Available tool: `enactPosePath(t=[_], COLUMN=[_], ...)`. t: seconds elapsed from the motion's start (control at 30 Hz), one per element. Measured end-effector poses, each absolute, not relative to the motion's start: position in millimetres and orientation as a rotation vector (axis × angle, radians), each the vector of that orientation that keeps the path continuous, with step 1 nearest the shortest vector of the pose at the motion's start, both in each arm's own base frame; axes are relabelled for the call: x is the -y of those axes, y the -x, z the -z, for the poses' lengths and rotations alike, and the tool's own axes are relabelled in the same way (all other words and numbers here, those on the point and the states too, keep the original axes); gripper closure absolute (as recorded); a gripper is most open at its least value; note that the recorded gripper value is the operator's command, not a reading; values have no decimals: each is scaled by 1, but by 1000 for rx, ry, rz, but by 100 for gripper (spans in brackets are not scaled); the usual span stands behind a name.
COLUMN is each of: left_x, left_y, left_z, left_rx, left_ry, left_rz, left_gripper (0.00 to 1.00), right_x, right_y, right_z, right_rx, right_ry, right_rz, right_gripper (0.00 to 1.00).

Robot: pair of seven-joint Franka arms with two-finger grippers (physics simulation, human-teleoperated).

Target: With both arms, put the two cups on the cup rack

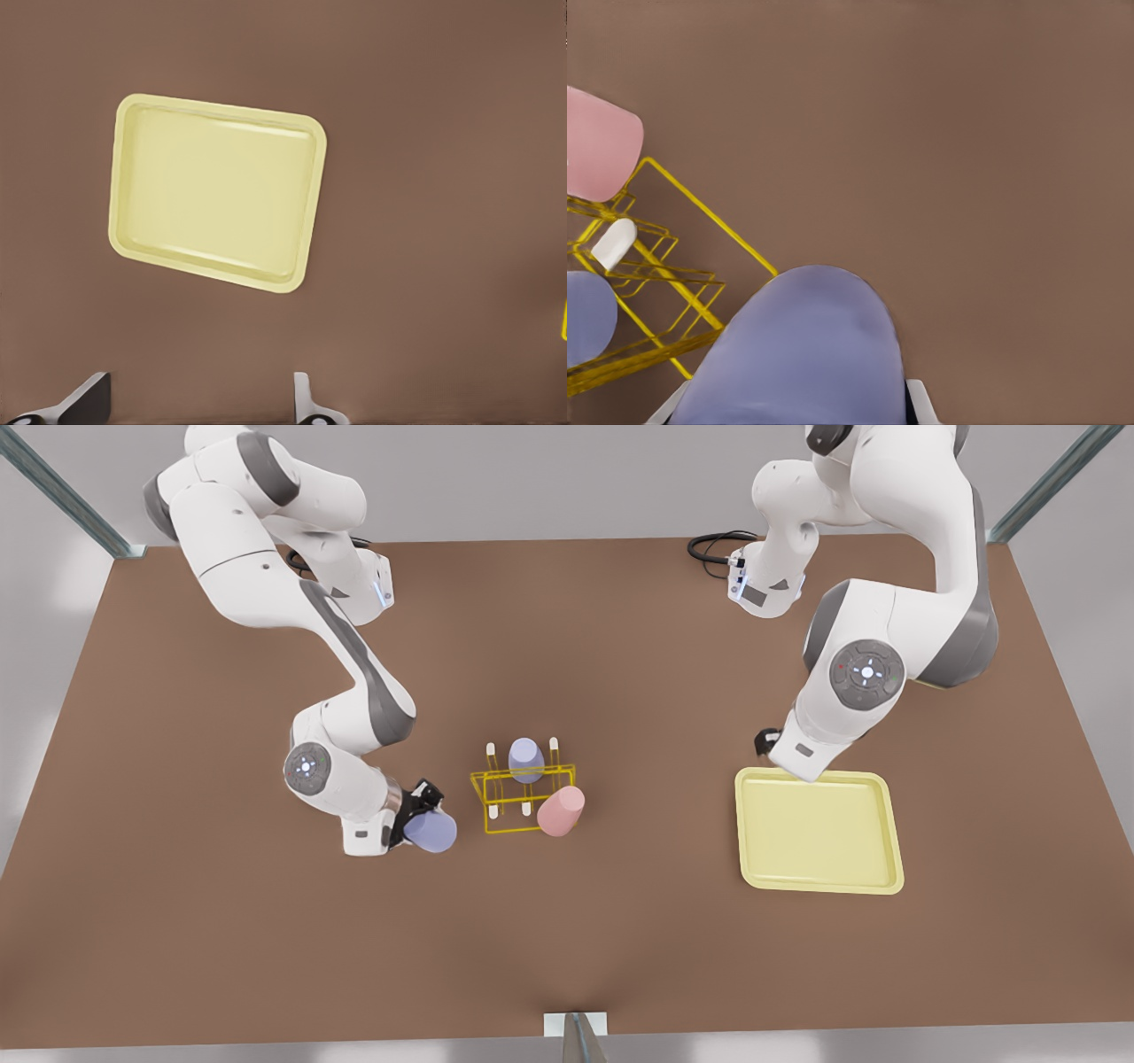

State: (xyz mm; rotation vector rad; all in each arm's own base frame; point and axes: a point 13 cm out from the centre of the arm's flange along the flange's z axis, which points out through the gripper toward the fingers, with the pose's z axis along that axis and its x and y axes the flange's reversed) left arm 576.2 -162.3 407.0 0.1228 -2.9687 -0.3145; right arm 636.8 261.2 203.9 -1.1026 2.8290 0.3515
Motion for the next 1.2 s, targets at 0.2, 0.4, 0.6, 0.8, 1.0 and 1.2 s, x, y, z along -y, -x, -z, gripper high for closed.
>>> enactPosePath(t=[0.2,0.4,0.6,0.8,1.0,1.2], left_x=[160,159,159,158,159,160], left_y=[-569,-568,-569,-571,-572,-572], left_z=[-405,-403,-404,-404,-406,-407], left_rx=[2927,2903,2895,2886,2884,2880], left_ry=[54,179,268,328,371,402], left_rz=[308,301,290,281,275,271], left_gripper=[0,0,0,0,0,0], right_x=[-296,-301,-323,-342,-350,-353], right_y=[-635,-637,-624,-614,-612,-608], right_z=[-212,-228,-229,-227,-214,-200], right_rx=[-2804,-2801,-2799,-2790,-2793,-2806], right_ry=[1131,1124,1158,1200,1223,1241], right_rz=[-420,-465,-534,-564,-583,-592], right_gripper=[20,20,20,20,20,19])
